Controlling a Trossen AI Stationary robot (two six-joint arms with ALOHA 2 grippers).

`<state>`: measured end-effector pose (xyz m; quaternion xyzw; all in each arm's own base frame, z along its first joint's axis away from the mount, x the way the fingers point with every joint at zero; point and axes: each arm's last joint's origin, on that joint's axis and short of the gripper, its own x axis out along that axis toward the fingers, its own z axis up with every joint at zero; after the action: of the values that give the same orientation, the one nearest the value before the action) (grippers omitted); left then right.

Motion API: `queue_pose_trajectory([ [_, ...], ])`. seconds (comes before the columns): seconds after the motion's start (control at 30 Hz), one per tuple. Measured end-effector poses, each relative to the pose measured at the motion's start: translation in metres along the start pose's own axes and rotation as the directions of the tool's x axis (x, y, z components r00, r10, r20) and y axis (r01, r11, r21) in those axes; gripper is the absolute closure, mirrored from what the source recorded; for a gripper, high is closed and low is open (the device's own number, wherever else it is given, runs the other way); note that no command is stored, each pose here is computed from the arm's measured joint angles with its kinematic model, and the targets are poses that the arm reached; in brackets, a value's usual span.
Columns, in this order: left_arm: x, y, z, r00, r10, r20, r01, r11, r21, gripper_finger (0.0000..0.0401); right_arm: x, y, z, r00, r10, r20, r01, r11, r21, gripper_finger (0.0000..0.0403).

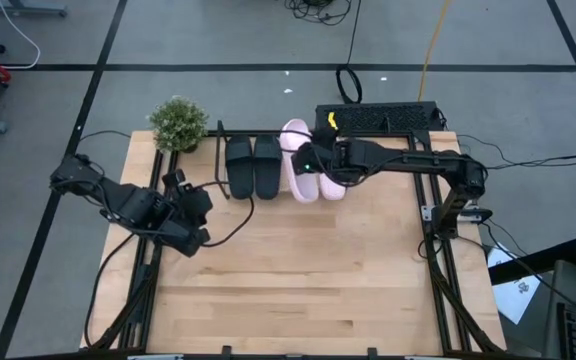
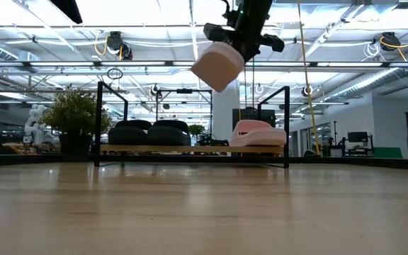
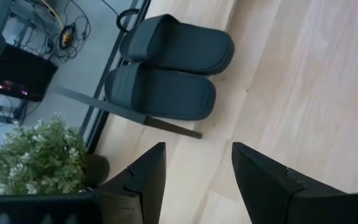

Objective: Pick and place slides into the shelf
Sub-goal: Put the pink slipper on the shelf

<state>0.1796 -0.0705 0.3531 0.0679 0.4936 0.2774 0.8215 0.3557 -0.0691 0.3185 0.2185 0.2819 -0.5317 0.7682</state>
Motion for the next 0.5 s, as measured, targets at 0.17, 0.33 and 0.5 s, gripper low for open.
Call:
queue_pose_trajectory([
  [0.17, 0.000, 0.008, 0.001, 1.000, 0.007, 0.004, -0.007, 1.000, 0.021, 0.0219, 0.014, 0.002, 0.005, 1.000, -0.008, 0.017, 0.007, 0.999, 0.032, 0.0402],
  [0.33, 0.000, 0.018, 0.001, 1.000, 0.018, 0.009, -0.018, 0.999, 0.032, 0.0219, 0.044, 0.010, -0.006, 0.998, -0.062, -0.017, 0.061, 0.997, -0.044, 0.0402],
  [0.5, -0.001, 0.024, 0.000, 1.000, 0.018, 0.011, -0.019, 1.000, 0.021, 0.0219, 0.068, 0.007, -0.017, 0.985, -0.142, -0.096, 0.138, 0.989, -0.046, 0.0402],
])
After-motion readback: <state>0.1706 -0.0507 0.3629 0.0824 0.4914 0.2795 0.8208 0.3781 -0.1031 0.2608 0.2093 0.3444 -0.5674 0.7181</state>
